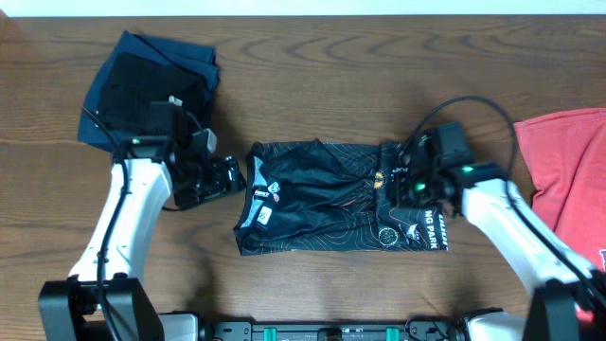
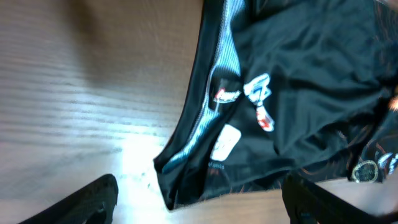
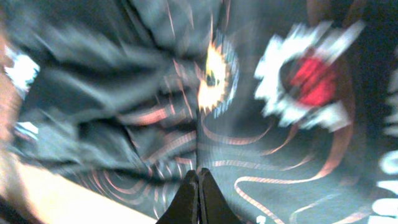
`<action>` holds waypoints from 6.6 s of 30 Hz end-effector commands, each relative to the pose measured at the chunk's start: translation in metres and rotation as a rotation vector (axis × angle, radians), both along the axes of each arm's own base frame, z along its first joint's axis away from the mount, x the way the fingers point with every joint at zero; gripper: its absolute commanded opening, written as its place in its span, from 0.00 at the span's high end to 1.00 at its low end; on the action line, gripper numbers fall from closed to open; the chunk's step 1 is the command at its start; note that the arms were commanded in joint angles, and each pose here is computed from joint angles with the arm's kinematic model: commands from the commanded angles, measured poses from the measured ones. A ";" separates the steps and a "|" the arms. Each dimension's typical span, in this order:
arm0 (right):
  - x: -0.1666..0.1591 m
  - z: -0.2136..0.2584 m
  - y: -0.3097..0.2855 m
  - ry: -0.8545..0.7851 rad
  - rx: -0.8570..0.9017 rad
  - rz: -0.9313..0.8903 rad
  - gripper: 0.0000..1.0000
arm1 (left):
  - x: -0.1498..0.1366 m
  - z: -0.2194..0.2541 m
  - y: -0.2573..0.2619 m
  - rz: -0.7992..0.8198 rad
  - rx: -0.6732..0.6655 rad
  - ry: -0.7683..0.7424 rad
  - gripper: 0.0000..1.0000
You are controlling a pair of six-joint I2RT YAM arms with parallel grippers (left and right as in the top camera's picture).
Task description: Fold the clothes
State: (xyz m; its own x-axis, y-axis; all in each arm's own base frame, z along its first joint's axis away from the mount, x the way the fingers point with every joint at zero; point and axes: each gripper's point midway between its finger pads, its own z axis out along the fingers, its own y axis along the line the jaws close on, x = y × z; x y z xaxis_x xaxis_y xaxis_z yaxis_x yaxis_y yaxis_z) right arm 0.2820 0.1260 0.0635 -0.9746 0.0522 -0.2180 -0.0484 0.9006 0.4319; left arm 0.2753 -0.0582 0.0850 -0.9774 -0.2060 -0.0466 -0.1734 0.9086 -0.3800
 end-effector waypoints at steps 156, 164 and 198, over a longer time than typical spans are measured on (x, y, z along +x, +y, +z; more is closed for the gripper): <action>0.018 0.017 0.023 -0.126 0.164 0.242 0.68 | -0.050 -0.042 -0.177 -0.481 0.043 0.111 0.35; -0.015 -0.008 -0.014 0.062 -0.040 0.162 0.62 | -0.064 -0.062 -0.179 -0.490 -0.011 0.127 0.68; -0.003 -0.022 0.057 -0.032 -0.029 0.279 0.44 | -0.058 -0.080 -0.183 -0.554 -0.016 0.095 0.94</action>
State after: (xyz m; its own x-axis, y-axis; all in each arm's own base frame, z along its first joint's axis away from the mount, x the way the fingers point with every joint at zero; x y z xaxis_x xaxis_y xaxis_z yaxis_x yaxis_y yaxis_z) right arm 0.2739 0.1919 0.0580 -0.9174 -0.2656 -0.2964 -0.3840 0.7867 0.4833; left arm 0.2202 -0.2419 0.0083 -0.9438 0.3286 0.0349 0.2882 0.8703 -0.3994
